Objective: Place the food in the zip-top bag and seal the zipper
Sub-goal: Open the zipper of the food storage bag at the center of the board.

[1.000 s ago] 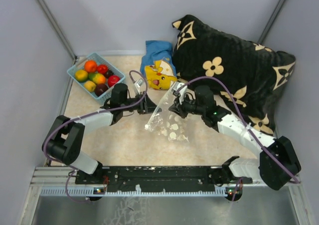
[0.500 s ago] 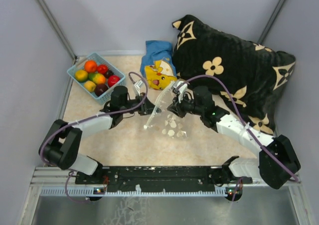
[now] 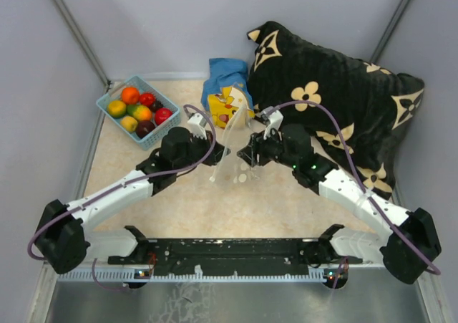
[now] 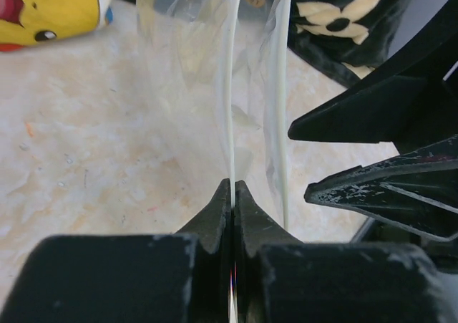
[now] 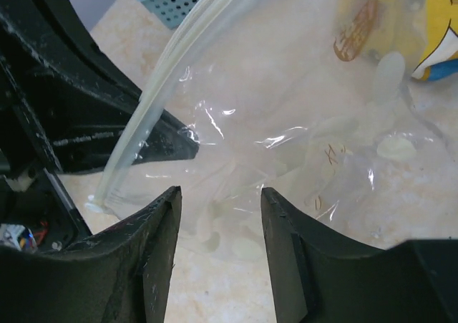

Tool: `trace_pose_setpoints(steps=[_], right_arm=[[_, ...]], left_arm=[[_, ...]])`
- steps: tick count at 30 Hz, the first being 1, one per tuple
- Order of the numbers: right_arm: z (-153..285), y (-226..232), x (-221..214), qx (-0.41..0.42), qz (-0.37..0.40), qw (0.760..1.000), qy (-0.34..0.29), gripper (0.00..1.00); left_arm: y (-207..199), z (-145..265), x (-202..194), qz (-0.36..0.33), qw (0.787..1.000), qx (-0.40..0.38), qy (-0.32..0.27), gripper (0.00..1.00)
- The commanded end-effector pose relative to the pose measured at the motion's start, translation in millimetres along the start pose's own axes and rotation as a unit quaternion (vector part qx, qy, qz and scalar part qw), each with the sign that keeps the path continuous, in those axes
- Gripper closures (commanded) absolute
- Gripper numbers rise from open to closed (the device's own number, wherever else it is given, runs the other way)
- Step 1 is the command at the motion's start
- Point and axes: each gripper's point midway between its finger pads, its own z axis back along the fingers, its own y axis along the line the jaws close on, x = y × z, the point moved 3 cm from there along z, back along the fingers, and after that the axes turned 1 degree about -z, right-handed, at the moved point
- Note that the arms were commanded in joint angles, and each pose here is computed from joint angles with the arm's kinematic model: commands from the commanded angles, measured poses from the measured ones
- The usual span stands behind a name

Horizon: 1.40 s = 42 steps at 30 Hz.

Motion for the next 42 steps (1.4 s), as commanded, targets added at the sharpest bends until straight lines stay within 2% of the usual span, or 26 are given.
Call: trace_pose_setpoints(steps=[1,7,12,18,22,25,31,33,37,42], right_arm=[[20.4,24.2,51.1,0.005,-0.073,0.995,-0.073,0.49],[32.9,29.1,80.2,-0.019,-0.11,0.988,-0.102,0.39],[35.6,28.2,99.9,-0.041,-0.13,0.982,-0.129,0.35],[39.8,27.5,114.2,-0.054,-0.138,0.977,-0.154,0.34],[37.4,6.3,105.8,-0.115,-0.135,0.972,-0.155,0.34],[34.2,-13.8,85.9,-0.166,-0.132,0.967,-0.141,0.38],[39.9,-40.9,59.8,-0.243,-0.114,0.956,-0.117,0.69],[39.3,-49.0,53.4,-0.267,-0.107,0.952,-0.105,0.75],[28.4,-40.5,55.0,-0.231,-0.111,0.961,-0.106,0.76],[13.0,-34.2,58.7,-0.2,-0.133,0.964,-0.119,0.62]], left_arm=[[-4.9,7.4,29.0,-0.061,0.994,0.079,-0.05,1.0],[-29.1,3.7,42.9,-0.12,0.983,0.123,-0.062,1.0],[-45.5,-4.3,51.2,-0.163,0.972,0.152,-0.067,1.0],[-50.8,-12.9,54.2,-0.199,0.959,0.192,-0.068,1.0],[-56.8,-16.2,52.5,-0.201,0.959,0.188,-0.068,1.0],[-56.0,-15.0,54.3,-0.2,0.958,0.193,-0.074,1.0],[-51.3,-8.3,59.8,-0.196,0.954,0.209,-0.093,1.0],[-53.3,-8.9,58.6,-0.19,0.957,0.199,-0.096,1.0],[-55.9,-13.1,50.9,-0.177,0.963,0.181,-0.091,1.0],[-58.0,-16.6,46.5,-0.164,0.967,0.171,-0.087,1.0]])
